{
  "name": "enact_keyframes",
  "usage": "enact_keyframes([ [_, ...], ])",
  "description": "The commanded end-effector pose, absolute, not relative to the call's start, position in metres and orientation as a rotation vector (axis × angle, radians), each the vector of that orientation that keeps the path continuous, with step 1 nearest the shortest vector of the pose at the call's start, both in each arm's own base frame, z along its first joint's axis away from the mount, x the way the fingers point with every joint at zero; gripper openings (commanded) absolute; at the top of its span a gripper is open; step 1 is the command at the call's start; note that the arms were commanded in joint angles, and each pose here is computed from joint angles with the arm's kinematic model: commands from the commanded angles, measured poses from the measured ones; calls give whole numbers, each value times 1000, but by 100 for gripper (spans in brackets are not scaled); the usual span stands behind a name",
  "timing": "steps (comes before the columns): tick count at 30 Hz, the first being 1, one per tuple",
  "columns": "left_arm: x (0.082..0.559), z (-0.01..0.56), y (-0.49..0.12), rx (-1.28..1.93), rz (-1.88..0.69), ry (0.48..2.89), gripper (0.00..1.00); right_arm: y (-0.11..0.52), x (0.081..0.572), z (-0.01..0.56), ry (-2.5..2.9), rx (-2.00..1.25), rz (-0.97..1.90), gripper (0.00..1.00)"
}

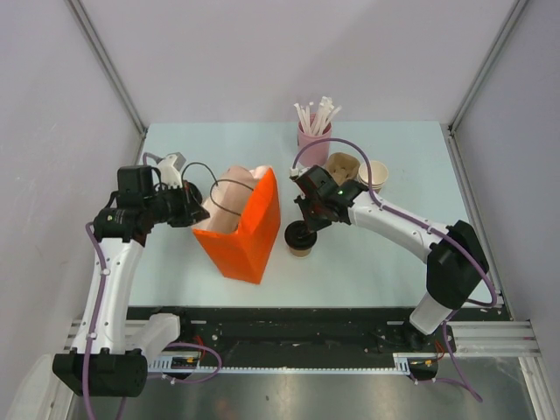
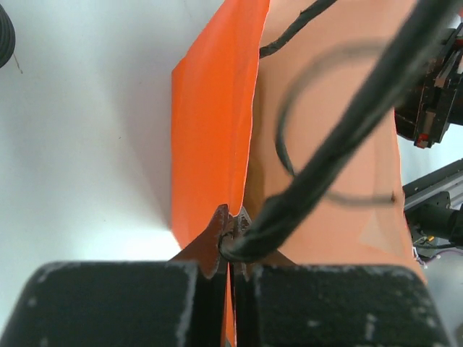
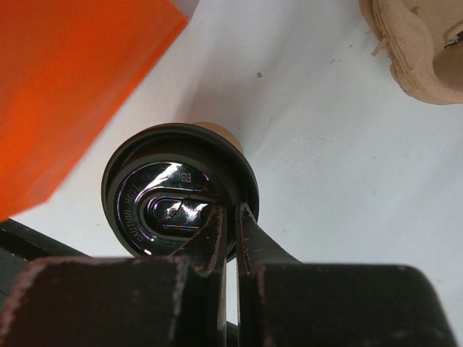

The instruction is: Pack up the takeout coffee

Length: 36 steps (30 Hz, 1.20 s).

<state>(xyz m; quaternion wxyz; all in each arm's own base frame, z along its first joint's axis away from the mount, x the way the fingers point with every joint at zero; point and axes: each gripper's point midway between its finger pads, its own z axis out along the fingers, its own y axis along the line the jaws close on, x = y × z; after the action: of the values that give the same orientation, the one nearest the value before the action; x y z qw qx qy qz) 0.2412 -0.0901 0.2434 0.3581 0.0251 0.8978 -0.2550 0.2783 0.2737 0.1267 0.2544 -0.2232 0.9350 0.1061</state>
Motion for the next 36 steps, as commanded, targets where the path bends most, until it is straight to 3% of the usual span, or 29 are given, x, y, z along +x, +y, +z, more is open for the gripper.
enact_keyframes([
  [1, 243, 254, -91, 66, -665, 2280, 0, 277, 287, 146, 2455, -632, 318, 0],
  [8, 248, 248, -97, 145, -644, 2305, 0, 274, 286, 146, 2467, -655, 348, 0],
  [13, 247, 252, -99, 185, -647, 2288, 32, 267, 286, 152, 2454, -661, 329, 0],
  [21, 247, 262, -101, 302, -635, 2244, 56, 247, 289, 179, 2407, -620, 326, 0],
  [31, 224, 261, -101, 562, -592, 2203, 68, 232, 299, 196, 2370, -555, 338, 0],
  [36, 220, 259, -102, 661, -590, 2217, 70, 247, 297, 194, 2410, -506, 497, 0],
])
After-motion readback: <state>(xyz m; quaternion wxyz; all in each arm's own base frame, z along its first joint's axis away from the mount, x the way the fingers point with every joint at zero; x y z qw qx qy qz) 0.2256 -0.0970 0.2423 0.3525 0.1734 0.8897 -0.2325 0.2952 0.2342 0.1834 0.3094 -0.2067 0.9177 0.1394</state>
